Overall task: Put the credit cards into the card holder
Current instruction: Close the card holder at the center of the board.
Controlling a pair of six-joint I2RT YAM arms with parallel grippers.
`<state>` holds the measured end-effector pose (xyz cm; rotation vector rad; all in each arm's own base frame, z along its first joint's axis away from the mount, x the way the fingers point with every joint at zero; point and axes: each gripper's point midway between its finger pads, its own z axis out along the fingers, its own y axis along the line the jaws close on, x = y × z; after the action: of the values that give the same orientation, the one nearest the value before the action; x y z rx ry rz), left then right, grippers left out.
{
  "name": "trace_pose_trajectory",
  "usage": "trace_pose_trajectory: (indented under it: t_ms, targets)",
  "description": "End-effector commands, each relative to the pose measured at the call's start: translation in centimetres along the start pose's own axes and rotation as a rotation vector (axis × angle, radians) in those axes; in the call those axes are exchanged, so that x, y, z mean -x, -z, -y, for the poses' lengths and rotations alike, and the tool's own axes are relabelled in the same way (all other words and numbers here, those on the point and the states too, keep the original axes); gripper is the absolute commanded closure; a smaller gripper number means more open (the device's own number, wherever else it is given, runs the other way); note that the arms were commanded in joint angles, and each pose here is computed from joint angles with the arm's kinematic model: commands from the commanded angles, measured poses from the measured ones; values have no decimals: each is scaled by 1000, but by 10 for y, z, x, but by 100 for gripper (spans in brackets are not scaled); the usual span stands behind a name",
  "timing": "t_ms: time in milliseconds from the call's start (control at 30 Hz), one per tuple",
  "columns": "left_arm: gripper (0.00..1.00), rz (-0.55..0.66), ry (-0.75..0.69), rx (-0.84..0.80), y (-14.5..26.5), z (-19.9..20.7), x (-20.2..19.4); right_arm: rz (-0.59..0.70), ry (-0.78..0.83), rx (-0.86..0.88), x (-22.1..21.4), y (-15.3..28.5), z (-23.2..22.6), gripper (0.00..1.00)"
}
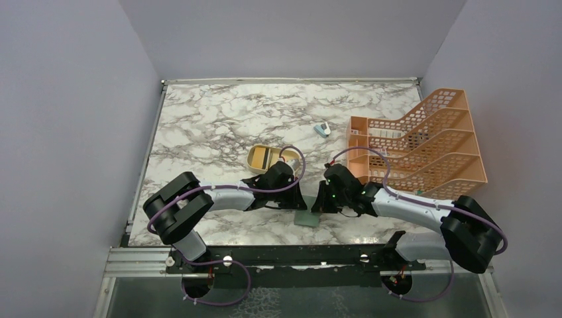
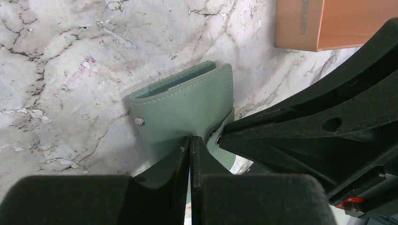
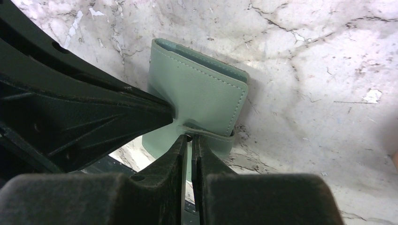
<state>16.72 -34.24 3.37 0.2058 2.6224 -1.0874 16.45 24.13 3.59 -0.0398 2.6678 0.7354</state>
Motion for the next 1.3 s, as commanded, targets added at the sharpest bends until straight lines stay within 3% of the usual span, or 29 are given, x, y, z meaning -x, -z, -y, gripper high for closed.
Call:
trace_pose_trajectory:
  t_ms: [0, 1267]
  targets:
    - [92, -48, 1, 71, -1, -20, -21, 32, 33, -76, 10, 2, 8, 91]
    - [92, -53, 11, 71, -3, -20, -23, -22, 42, -13, -15, -1, 10, 95]
